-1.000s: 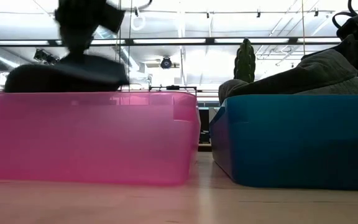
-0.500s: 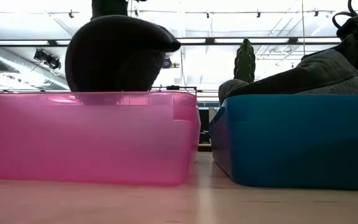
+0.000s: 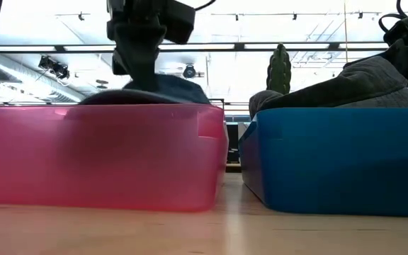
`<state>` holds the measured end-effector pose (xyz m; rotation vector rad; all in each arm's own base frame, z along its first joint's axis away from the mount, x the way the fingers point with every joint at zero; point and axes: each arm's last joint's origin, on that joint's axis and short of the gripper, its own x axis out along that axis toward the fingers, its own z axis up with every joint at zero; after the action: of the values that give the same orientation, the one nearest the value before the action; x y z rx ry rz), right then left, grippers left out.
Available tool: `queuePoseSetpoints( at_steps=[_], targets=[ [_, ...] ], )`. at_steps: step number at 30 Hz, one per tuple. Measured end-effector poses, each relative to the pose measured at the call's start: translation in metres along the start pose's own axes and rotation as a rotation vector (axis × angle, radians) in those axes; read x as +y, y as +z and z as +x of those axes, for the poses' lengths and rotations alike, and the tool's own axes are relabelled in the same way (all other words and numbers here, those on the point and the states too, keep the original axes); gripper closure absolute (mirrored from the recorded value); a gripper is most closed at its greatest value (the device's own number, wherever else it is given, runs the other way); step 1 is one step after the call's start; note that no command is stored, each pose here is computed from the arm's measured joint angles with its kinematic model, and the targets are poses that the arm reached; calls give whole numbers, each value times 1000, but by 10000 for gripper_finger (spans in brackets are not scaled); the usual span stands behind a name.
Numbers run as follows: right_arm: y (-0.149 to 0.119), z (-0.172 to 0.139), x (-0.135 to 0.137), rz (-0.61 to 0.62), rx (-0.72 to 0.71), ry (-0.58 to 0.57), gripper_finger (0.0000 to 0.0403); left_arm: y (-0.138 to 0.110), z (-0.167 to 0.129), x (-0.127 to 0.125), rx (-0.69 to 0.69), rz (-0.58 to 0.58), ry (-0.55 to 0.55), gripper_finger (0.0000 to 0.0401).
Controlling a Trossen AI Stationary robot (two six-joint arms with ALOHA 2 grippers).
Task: Pick & Place hat
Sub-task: Put the left blue cap in the red bin
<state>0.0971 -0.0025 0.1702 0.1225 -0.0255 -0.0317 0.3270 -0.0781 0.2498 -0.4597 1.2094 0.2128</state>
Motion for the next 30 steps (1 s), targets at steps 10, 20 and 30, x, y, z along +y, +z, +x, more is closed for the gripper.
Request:
queuePoseSetpoints(
  at_steps=[10,20,30],
  targets=[
    [0,0,0,0,0,0,382,7,4,10,10,-68,21,397],
    [0,0,0,0,0,0,382,3,9,10,39,-137,62,395],
    [0,0,0,0,0,0,382,0,24,2,71,-121,62,384]
  ],
)
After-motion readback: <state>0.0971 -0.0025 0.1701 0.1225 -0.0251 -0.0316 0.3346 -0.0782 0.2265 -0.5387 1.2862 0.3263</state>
